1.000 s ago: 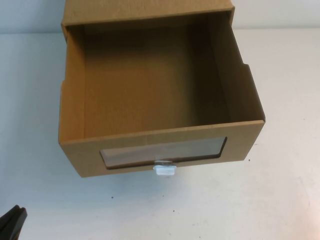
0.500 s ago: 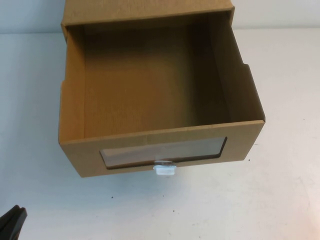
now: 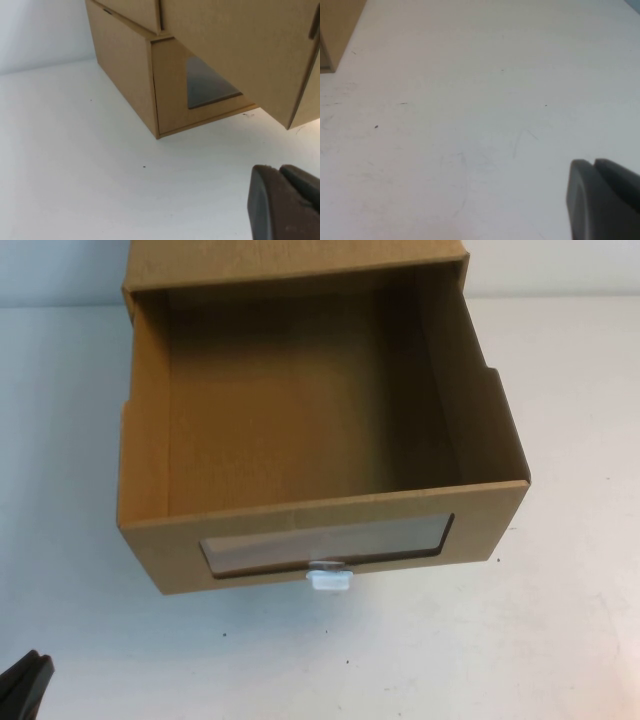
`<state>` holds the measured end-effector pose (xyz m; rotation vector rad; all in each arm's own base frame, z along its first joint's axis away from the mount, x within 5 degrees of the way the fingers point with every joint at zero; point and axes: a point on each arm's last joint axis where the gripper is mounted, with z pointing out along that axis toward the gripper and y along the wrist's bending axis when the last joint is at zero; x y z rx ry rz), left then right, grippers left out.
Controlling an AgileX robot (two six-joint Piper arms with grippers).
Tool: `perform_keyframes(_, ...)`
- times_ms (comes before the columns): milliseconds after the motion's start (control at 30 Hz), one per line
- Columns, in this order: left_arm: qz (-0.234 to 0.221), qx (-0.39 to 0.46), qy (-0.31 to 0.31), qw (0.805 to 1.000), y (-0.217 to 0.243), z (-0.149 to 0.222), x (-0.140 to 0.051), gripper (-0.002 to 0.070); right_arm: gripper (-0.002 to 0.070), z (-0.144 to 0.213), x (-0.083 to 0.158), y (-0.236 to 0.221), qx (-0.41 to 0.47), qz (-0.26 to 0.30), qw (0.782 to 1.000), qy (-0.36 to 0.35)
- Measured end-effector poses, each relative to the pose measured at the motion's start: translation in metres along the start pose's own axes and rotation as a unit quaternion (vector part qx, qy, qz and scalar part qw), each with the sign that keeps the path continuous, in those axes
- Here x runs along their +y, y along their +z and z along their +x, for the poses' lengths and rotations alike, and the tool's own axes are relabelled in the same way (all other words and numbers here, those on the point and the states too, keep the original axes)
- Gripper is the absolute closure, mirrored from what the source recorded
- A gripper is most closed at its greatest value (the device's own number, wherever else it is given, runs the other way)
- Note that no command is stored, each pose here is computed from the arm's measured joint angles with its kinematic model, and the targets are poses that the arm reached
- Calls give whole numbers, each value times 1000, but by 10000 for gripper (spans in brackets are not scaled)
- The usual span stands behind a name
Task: Open the shoe box
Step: 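Pull the top drawer of the cardboard box fully open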
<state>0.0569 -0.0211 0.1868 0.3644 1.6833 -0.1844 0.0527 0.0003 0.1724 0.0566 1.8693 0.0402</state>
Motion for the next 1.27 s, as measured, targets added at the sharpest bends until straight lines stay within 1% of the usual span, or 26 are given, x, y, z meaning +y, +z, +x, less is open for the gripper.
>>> perform_keyframes(67, 0, 0, 1, 1000, 0, 0, 0, 680, 690, 0, 0, 0, 0, 0, 1000, 0)
perform_keyframes(167, -15, -17, 16, 1000, 0, -3, 2, 680, 690, 0, 0, 0, 0, 0, 1000, 0)
perform_keyframes(300, -71, -61, 6, 996, -4, -10, 9, 680, 690, 0, 0, 0, 0, 0, 1000, 0)
perform_keyframes(433, -106, -58, -11, 993, -6, -8, 13, 680, 690, 0, 0, 0, 1, 0, 1000, 1)
perform_keyframes(633, -112, 3, -26, 993, -6, 3, 12, 680, 690, 0, 0, 0, 1, 0, 1000, 1)
perform_keyframes(800, -101, 75, -29, 992, -6, 16, 10, 680, 689, 0, 0, 0, 1, 0, 1000, 1)
perform_keyframes(933, -98, 89, -29, 991, -7, 18, 9, 680, 690, 0, 0, 0, 1, 0, 1000, 1)
perform_keyframes(1267, -98, 91, -29, 991, -7, 19, 9, 680, 690, 0, 0, 0, -1, 0, 1000, 1)
